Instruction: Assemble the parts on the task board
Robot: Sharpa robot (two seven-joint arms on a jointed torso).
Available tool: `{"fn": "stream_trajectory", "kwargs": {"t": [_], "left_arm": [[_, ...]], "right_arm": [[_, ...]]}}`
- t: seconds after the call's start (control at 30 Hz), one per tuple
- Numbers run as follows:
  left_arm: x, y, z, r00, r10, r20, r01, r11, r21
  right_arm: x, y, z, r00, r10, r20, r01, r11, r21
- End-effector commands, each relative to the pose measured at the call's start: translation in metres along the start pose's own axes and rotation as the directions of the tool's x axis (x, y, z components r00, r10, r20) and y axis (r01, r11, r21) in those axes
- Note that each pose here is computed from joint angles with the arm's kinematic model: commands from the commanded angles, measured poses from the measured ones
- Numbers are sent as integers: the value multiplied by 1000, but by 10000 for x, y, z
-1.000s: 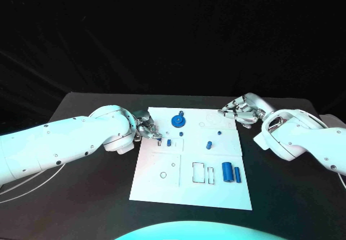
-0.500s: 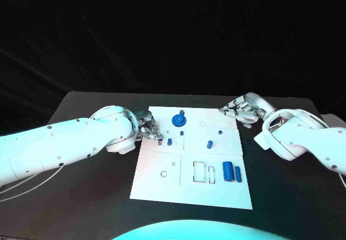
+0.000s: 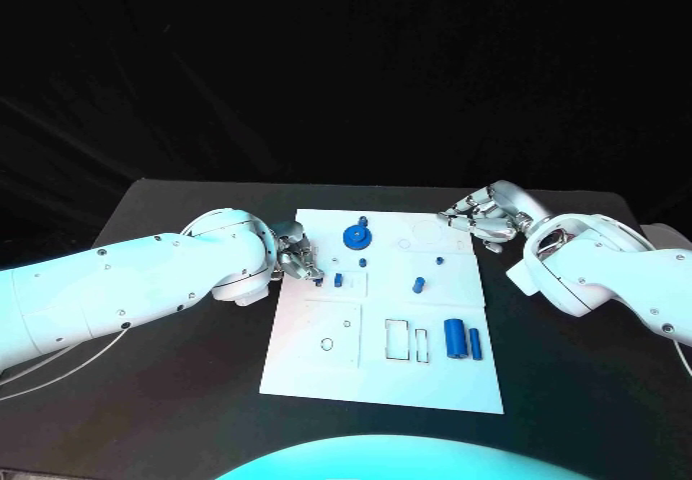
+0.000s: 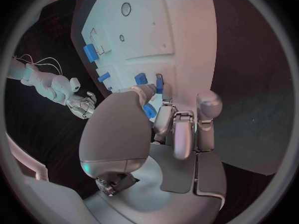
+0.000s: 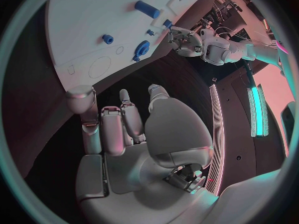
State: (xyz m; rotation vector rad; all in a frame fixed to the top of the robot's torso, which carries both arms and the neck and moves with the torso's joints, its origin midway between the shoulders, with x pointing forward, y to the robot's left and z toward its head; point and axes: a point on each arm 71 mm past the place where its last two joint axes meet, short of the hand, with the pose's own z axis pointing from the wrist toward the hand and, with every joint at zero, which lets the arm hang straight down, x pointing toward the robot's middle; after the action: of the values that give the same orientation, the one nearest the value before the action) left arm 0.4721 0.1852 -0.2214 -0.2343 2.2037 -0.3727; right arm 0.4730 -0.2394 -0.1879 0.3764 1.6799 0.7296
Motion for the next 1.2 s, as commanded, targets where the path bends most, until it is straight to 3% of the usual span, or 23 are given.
{"fn": "stream_trajectory", "kwargs": {"t": [0.03, 1.2], "left_arm": [[26, 1, 7, 999, 28, -32, -29, 1000, -7], [78, -45, 16, 996, 51, -77, -51, 999, -4]], "right_arm": [[12, 8, 2, 1000, 6, -6, -6, 1000, -6], [18, 11, -9, 1000, 8, -13, -8, 1000, -5]]}}
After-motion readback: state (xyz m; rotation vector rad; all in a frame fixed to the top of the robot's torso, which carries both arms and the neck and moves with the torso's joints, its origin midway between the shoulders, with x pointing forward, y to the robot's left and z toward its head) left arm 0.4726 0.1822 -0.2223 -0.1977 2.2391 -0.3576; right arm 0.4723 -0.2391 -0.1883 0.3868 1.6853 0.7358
